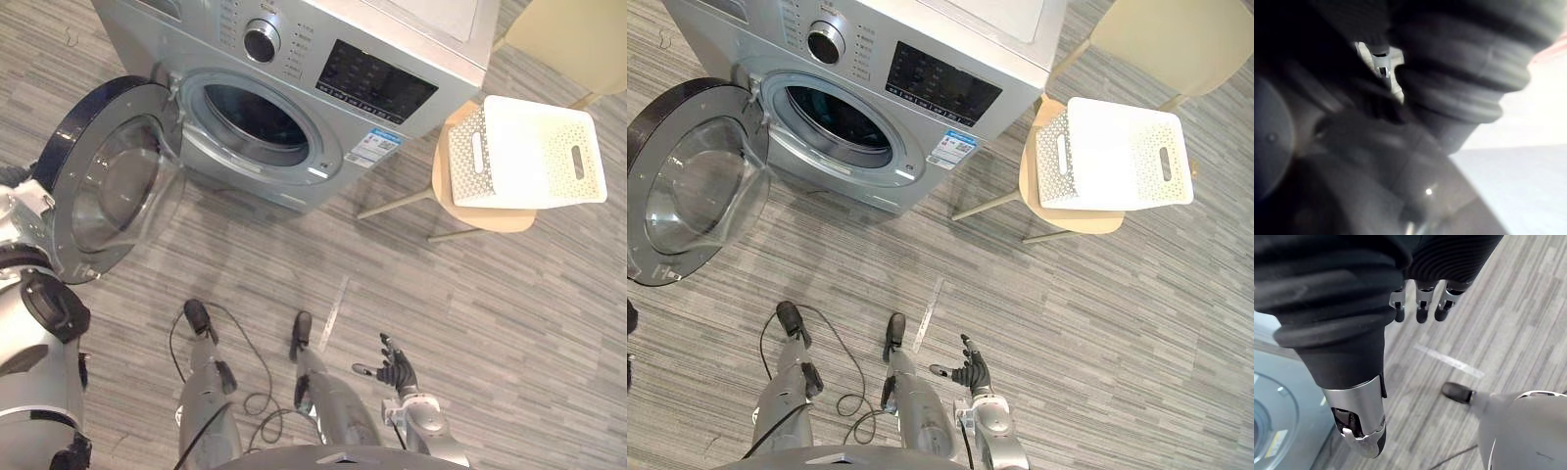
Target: Pick up the laundry basket with both hands and put the clothes into the washing machine.
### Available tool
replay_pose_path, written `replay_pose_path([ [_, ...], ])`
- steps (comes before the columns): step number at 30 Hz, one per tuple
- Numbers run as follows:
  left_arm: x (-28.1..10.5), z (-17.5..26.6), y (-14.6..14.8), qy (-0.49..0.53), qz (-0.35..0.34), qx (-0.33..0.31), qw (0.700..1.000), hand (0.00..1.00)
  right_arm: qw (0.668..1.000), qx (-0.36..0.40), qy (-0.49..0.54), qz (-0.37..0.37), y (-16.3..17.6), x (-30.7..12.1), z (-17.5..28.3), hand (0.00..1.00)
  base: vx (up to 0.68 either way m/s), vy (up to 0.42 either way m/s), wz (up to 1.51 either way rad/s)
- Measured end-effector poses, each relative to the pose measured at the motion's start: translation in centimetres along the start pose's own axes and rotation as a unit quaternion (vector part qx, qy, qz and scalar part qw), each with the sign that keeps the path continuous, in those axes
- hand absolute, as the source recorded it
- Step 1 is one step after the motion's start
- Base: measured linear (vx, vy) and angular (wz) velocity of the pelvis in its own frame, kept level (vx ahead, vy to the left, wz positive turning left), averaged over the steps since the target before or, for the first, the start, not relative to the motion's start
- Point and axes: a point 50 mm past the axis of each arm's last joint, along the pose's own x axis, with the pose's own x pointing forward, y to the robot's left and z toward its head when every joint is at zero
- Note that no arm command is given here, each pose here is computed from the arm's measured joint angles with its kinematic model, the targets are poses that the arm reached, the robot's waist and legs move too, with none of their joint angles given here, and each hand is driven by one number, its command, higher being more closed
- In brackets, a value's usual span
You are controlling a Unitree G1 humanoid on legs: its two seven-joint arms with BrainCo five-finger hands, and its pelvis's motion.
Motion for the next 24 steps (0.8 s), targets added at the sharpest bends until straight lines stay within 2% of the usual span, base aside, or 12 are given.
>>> replay_pose_path([
  [3,-0.7,-5.4,1.2,0.063,-0.005,0.06,0.996,0.0,1.0,-0.021,0.01,0.016,0.1,0.0,-0.4,0.0,0.0,-0.009,-0.06],
  [6,-2.6,-11.0,-1.4,0.137,-0.086,0.162,0.973,0.0,0.998,-0.045,0.029,0.024,-0.1,0.3,-0.7,0.0,0.01,0.002,0.13],
  [7,-3.8,-12.9,-3.8,0.153,-0.146,0.23,0.95,0.0,0.997,-0.062,0.035,0.026,-0.4,0.8,-0.7,0.0,0.01,0.029,0.26],
  [8,-6.0,-15.5,-7.2,0.164,-0.223,0.315,0.908,0.0,0.996,-0.072,0.04,0.031,-0.5,1.8,-0.1,0.0,0.0,0.038,0.24],
  [10,-8.0,-17.1,-9.9,0.183,-0.253,0.299,0.902,0.0,0.995,-0.08,0.035,0.039,-0.2,2.6,0.6,0.0,-0.02,0.052,0.32],
  [13,-12.1,-17.6,-14.8,0.084,-0.381,0.397,0.831,0.0,0.994,-0.089,0.034,0.052,0.5,3.3,1.2,0.0,-0.03,0.07,0.4],
  [14,-15.9,-17.7,-18.4,0.03,-0.465,0.399,0.79,0.0,0.993,-0.096,0.04,0.06,0.8,3.5,1.1,0.0,-0.01,0.11,0.26],
  [17,-28.1,-19.2,-24.9,-0.055,-0.638,0.352,0.682,0.0,0.988,-0.12,0.046,0.09,2.7,3.5,0.9,0.0,0.04,0.155,-0.11],
  [18,-29.5,-19.3,-25.4,-0.062,-0.653,0.346,0.671,0.0,0.987,-0.12,0.046,0.094,2.9,3.5,0.8,0.0,0.06,0.128,-0.41],
  [20,-35.6,-19.5,-26.9,-0.101,-0.719,0.323,0.607,0.0,0.987,-0.117,0.048,0.104,3.7,3.4,0.6,0.0,0.04,0.089,-0.42],
  [22,-36.4,-19.8,-26.7,-0.117,-0.734,0.332,0.581,0.0,0.987,-0.115,0.058,0.098,3.3,3.2,-0.1,0.0,0.01,0.028,-0.37],
  [24,-35.7,-20.8,-26.4,-0.108,-0.726,0.357,0.577,0.0,0.989,-0.105,0.076,0.074,2.1,2.7,-1.2,0.0,-0.01,-0.025,-0.2],
])
